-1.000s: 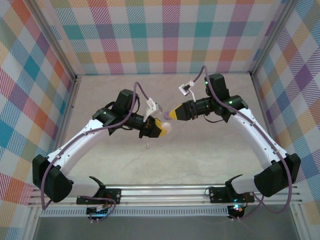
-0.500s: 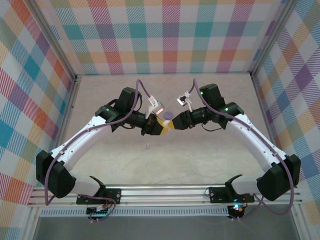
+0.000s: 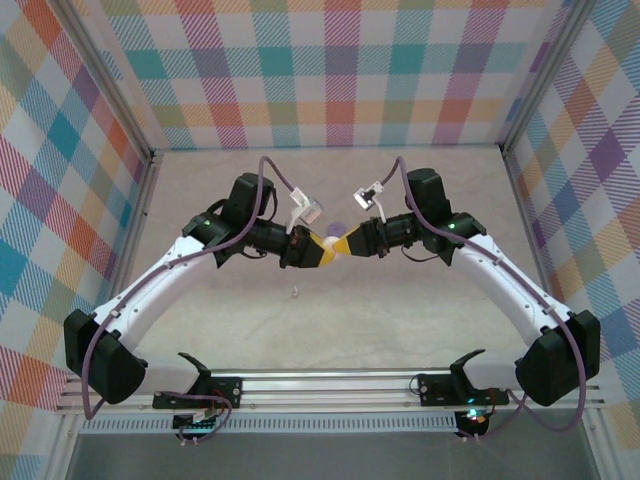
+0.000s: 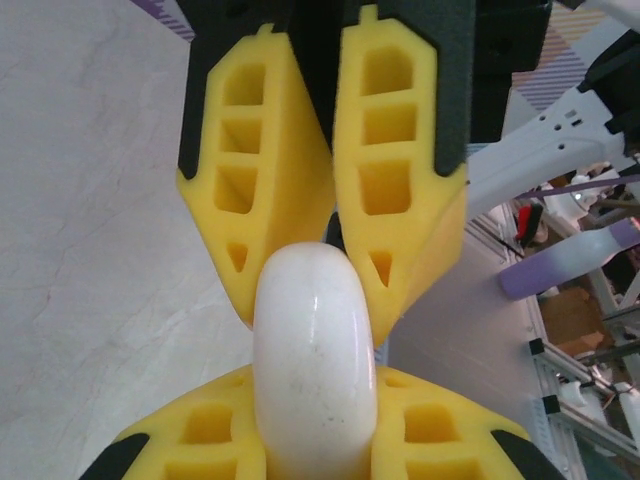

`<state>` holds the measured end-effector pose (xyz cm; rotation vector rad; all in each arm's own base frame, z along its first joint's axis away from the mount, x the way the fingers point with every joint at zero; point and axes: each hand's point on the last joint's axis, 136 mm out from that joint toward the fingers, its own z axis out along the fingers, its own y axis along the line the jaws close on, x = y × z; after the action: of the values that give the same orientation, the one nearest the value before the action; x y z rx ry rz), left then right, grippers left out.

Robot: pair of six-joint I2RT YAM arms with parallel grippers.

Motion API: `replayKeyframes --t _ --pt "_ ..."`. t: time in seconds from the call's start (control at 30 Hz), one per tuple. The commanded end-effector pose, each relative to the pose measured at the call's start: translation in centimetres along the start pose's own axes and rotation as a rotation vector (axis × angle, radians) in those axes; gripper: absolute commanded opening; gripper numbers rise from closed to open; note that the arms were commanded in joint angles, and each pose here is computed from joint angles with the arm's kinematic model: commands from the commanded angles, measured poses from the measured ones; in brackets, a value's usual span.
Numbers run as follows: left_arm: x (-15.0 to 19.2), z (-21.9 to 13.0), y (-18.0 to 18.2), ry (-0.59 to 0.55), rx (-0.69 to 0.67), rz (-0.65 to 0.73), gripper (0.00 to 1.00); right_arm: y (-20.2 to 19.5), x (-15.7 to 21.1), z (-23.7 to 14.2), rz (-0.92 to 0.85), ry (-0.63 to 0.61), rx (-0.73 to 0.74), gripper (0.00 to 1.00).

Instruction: Insert the wireless bluetooth earbuds into the charging case

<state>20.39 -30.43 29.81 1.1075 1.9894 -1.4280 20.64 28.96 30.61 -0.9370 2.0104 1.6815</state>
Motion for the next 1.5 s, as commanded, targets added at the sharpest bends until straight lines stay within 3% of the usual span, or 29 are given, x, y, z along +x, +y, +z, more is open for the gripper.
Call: replayKeyframes --t 0.0,0.07,0.2,0.4,0.63,0.83,1.03,1.47 --pt "-1.3 -0.4 -0.2 -0.048 -0.014 0.050 0.00 1.8 -0.4 0.3 0.002 0.021 -0.112 0.09" --pt "-1.6 -0.5 0.0 -0.063 -0.033 0.040 0.07 1.7 -0.6 0.4 0.007 0.011 -0.113 0.06" --pt "-2.4 -0.8 0.6 -0.126 -0.082 0.008 0.44 0.4 -1.7 0.6 0.052 -0.048 -0.051 0.01" --pt "-3.9 -2.6 3.7 -0.347 -0.259 -0.148 0.61 -2.3 -3.5 0.3 0.166 -0.202 0.069 0.00" --pt "-3.9 -3.7 4.2 -0.511 -0.240 -0.278 0.59 -4.0 -4.3 -0.9 0.192 -0.316 0.204 0.00" --pt "-4.2 -3.2 4.4 -0.570 -0.163 -0.343 0.55 -3.4 -4.8 -0.8 0.184 -0.336 0.152 0.01" --pt "-5.1 -3.0 3.7 -0.594 -0.094 -0.329 0.51 -2.8 -4.9 -0.4 0.193 -0.324 0.089 0.01" --pt "-5.3 -2.0 3.3 -0.564 -0.039 -0.320 0.33 -2.6 -5.7 -0.5 0.226 -0.362 0.064 0.01"
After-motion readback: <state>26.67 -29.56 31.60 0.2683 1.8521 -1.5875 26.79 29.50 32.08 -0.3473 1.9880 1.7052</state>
